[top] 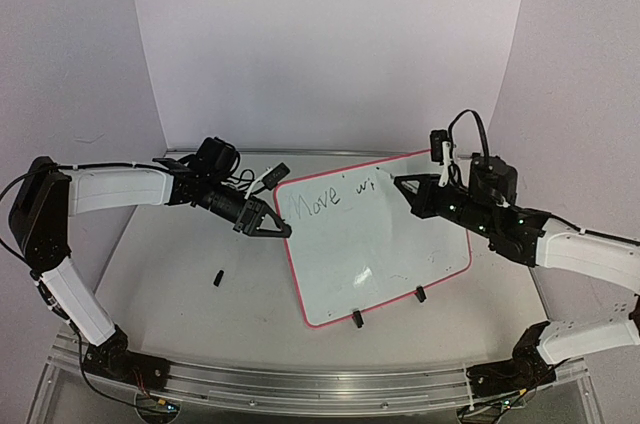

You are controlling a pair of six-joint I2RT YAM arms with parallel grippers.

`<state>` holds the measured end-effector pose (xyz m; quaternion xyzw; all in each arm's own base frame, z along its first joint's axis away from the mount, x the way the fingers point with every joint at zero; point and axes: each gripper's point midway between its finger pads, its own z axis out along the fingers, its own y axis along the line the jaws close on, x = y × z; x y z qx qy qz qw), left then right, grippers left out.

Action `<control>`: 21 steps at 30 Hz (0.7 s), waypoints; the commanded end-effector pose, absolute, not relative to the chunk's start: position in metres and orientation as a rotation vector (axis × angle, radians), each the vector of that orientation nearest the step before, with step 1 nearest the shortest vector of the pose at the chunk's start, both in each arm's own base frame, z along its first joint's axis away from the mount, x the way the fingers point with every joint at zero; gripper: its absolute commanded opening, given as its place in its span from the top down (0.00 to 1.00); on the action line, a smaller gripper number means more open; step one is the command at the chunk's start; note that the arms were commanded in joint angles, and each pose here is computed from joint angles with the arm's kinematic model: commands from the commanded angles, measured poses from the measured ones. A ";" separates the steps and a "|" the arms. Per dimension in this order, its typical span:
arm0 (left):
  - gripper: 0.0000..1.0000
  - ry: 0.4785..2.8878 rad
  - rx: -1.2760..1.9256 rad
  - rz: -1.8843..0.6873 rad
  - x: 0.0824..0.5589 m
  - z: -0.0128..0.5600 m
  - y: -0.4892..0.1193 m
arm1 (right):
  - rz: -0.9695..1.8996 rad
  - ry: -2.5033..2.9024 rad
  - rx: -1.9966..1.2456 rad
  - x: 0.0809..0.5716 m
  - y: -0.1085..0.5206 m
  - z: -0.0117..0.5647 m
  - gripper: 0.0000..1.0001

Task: Write a sentence on the whiteboard

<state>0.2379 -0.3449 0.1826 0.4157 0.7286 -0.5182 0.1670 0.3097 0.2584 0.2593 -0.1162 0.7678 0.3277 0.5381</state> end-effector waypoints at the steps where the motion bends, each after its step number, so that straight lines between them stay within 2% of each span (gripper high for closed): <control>1: 1.00 1.976 1.272 -1.454 0.231 0.198 -0.351 | 0.725 1.843 -0.253 0.311 0.248 0.251 1.00; 21: 1.00 1.982 1.273 -1.455 0.230 0.196 -0.351 | 0.710 1.883 -0.302 0.317 0.258 0.234 1.00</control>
